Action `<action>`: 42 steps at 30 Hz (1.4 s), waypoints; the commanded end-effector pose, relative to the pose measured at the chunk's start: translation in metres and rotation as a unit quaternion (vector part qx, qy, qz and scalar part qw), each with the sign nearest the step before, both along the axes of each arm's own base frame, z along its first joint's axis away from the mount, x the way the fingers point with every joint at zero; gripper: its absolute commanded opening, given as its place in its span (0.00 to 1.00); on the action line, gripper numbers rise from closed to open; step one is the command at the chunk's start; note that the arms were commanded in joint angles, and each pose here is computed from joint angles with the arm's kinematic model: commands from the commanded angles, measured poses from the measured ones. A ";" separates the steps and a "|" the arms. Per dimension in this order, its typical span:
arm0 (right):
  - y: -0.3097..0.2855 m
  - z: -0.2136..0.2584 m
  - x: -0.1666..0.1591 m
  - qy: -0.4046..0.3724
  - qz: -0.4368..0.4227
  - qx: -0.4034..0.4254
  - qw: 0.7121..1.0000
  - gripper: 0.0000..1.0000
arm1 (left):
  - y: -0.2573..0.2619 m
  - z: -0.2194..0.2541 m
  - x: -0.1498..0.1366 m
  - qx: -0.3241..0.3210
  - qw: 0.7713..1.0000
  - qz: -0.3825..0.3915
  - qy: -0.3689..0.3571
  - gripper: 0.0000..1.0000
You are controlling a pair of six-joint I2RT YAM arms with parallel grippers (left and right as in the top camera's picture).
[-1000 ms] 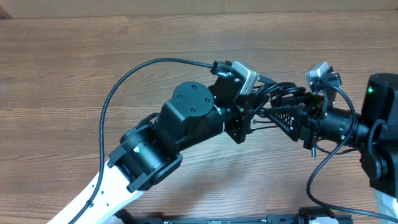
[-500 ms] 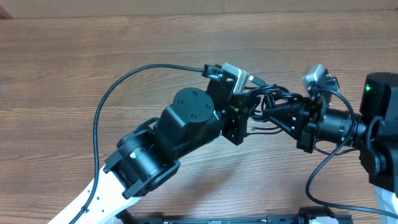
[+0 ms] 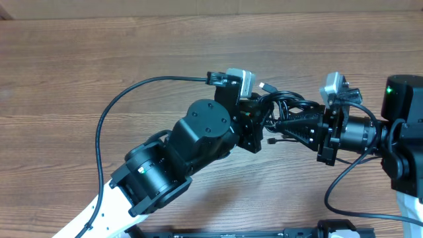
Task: Untangle cables
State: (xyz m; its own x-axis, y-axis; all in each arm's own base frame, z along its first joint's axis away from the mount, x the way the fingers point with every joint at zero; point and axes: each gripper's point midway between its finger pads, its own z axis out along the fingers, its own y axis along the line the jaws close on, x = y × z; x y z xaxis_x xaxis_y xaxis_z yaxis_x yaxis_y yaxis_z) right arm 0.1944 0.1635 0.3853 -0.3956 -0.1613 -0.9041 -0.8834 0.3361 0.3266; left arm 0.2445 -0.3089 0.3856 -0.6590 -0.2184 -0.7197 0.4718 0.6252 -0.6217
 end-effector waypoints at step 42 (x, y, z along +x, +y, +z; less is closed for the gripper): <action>0.013 0.044 -0.017 -0.035 0.072 0.078 0.994 0.04 | -0.034 -0.016 -0.019 0.034 0.986 -0.157 -0.034 0.04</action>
State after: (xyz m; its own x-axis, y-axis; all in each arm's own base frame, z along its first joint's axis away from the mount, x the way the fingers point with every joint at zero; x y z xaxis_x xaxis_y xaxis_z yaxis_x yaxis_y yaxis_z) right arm 0.1963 0.1700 0.4096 -0.3830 -0.0858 -0.9198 -0.9002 0.2580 0.3508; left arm 0.2374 -0.3295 0.3952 -0.6239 -0.0750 -0.7779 0.6482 0.5063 -0.5687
